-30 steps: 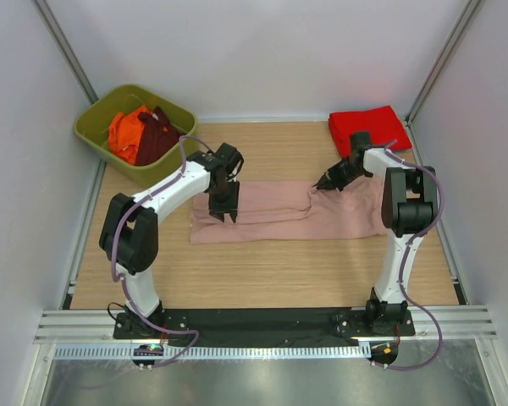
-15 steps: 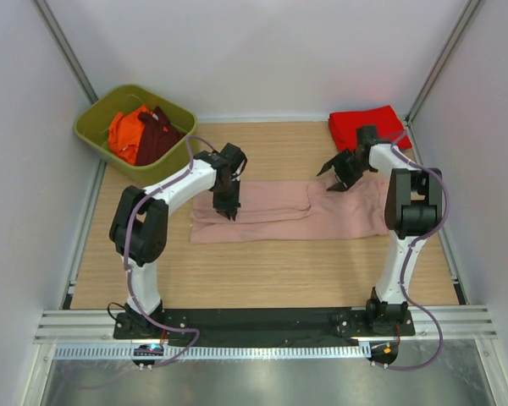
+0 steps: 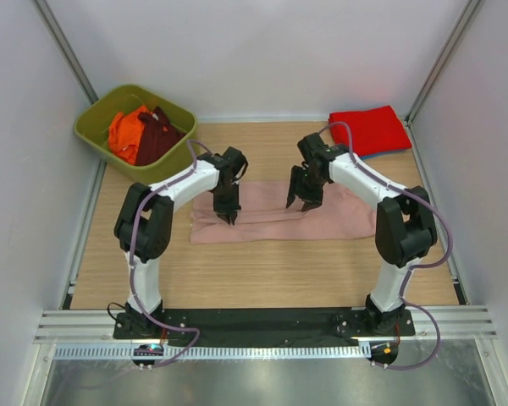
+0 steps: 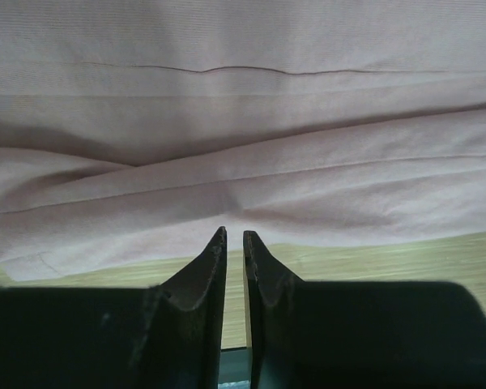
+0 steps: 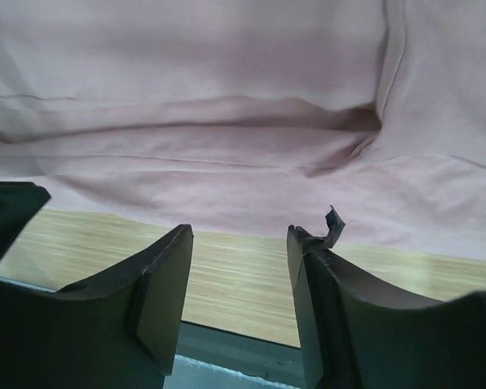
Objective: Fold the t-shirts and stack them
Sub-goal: Fold the tshirt
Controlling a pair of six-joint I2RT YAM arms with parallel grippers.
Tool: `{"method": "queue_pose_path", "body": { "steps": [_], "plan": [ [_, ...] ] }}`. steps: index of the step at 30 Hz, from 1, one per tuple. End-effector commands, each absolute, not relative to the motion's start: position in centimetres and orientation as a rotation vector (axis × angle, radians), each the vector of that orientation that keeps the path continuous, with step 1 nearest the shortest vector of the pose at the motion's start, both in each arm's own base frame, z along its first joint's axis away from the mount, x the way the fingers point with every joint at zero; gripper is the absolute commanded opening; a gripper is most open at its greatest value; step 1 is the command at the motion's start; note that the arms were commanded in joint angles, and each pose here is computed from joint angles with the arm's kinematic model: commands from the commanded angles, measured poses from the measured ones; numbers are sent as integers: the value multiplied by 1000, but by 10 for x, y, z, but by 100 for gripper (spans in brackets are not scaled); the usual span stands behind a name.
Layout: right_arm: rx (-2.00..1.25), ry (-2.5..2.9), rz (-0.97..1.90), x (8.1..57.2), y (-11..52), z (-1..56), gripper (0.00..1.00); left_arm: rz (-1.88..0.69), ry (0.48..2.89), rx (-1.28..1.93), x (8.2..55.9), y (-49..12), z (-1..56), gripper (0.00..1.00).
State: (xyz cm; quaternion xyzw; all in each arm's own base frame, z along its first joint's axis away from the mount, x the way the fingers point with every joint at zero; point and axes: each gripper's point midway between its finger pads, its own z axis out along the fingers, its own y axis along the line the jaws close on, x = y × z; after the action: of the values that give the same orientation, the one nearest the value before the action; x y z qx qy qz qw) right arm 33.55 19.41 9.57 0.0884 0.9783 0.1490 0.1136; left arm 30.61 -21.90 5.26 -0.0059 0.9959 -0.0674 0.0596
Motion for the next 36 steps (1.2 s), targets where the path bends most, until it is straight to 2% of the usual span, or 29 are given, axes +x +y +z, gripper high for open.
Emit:
{"method": "queue_pose_path", "body": {
  "steps": [1, 13, 20, 25, 29, 36],
  "plan": [
    [213, 2914, 309, 327, 194, 84, 56, -187, 3051, -61, 307, -219, 46, 14],
    [73, 2980, 240, 320, 223, 51, 52, -116, 3037, -79, 335, -210, 33, 17],
    [70, 2977, 216, 329, 226, 43, 52, -126, 3011, -76, 364, -208, 37, 18],
    [69, 2947, 216, 345, 231, 49, 52, -45, 3005, -44, 379, -197, 28, 18],
    [66, 2941, 204, 348, 232, 52, 52, -23, 2947, -40, 381, -189, 60, 19],
    [50, 2940, 183, 352, 231, 44, 52, -93, 2902, -97, 344, -177, 106, 24]
  ]
}}
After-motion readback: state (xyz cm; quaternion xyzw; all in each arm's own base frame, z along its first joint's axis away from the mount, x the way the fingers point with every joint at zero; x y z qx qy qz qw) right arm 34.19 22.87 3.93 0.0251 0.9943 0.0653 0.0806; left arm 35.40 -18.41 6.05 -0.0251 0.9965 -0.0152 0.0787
